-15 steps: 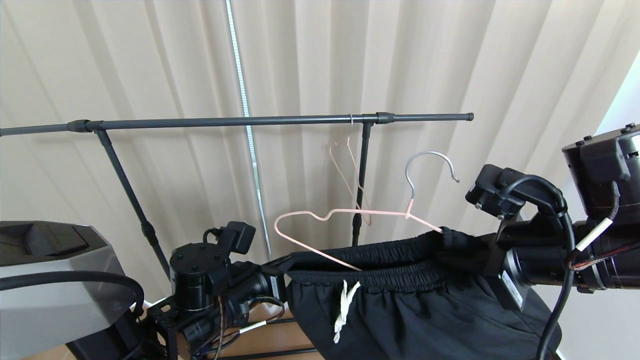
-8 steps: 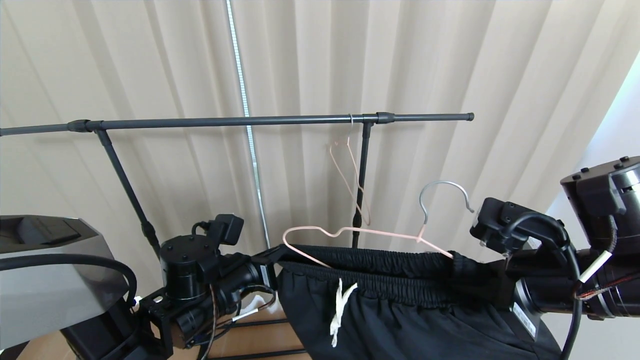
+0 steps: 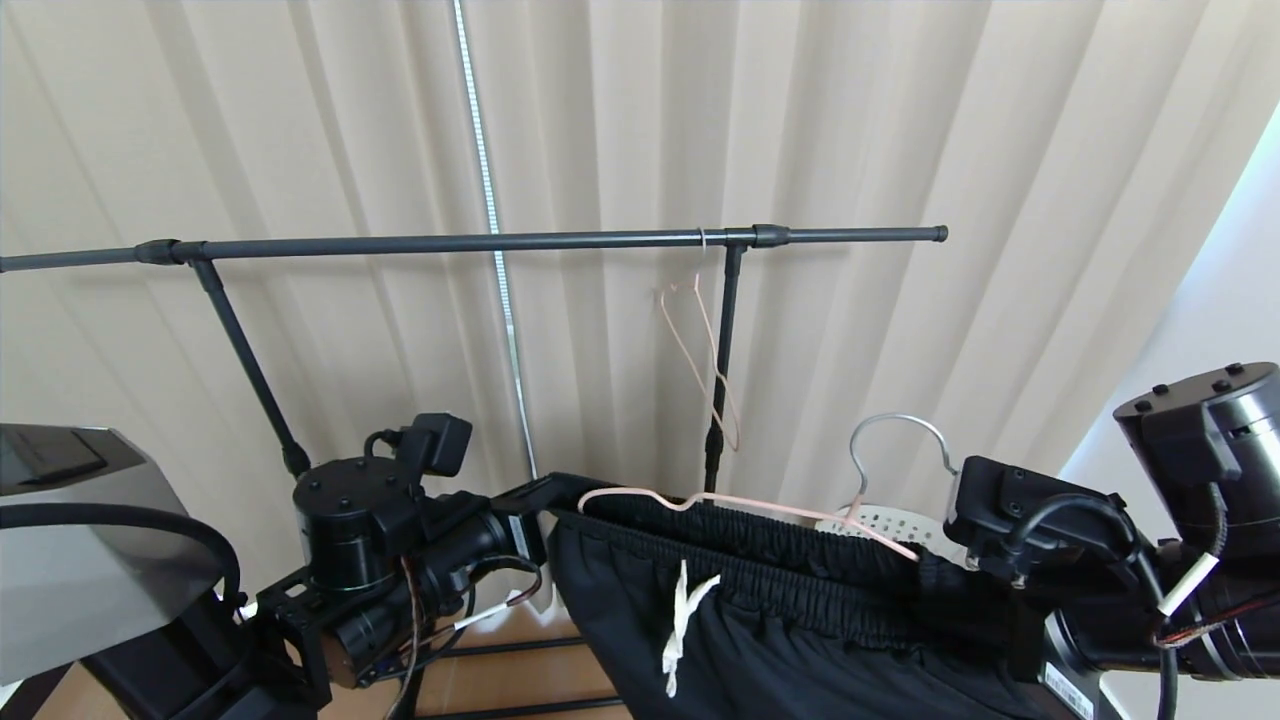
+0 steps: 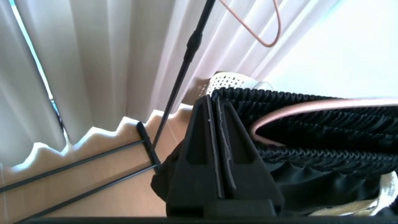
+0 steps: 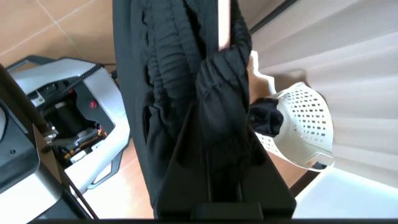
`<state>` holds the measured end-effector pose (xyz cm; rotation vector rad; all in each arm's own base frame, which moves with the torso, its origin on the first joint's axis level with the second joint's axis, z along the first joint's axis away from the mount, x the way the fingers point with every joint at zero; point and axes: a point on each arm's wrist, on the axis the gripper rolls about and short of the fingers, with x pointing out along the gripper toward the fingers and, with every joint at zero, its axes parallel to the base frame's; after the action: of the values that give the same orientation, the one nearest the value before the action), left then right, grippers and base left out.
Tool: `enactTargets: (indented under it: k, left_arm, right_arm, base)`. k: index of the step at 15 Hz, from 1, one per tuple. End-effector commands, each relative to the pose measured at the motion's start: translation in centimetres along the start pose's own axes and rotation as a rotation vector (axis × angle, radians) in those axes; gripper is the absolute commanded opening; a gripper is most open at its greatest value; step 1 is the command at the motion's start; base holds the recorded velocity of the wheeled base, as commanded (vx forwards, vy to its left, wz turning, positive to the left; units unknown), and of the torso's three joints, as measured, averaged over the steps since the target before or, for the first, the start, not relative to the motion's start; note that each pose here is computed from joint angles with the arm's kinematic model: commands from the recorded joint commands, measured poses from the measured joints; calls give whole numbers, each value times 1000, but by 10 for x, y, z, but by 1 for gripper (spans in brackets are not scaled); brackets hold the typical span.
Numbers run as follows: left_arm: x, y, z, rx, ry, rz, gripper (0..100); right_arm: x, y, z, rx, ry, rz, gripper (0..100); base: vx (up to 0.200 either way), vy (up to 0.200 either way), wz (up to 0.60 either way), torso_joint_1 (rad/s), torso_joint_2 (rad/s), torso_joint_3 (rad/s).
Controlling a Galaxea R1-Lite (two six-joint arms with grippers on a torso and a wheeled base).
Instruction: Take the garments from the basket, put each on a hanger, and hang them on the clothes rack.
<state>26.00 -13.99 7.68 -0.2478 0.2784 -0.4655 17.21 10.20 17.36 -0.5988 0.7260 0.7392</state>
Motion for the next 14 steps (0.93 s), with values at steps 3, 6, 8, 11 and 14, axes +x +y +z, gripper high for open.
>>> enactTargets:
  k: [3,6,8,11,14]
  left_arm:
    - [-11,-6,13,42,-34,-16,0]
    - [-16,-12,18,89,-15,-23,0]
    - [-17,-17,20,135,-1,-36,0]
    - [-16,-30,26,200,35,-60,0]
    - [-13,-43,37,210,59,-51,0]
  right_arm:
    - [13,0,-4,3,69,-7,0]
    - [18,-2,-2,3,82,-18,0]
    - [27,-4,0,3,114,-43,0]
    - [42,-11,10,6,89,-98,0]
    - [48,-13,13,9,78,-108,0]
  base:
    - [0,0,0,0,0,0]
    - [0,0,0,0,0,0]
    - [0,0,0,0,0,0]
    - [0,0,0,0,0,0]
    - [0,0,0,0,0,0]
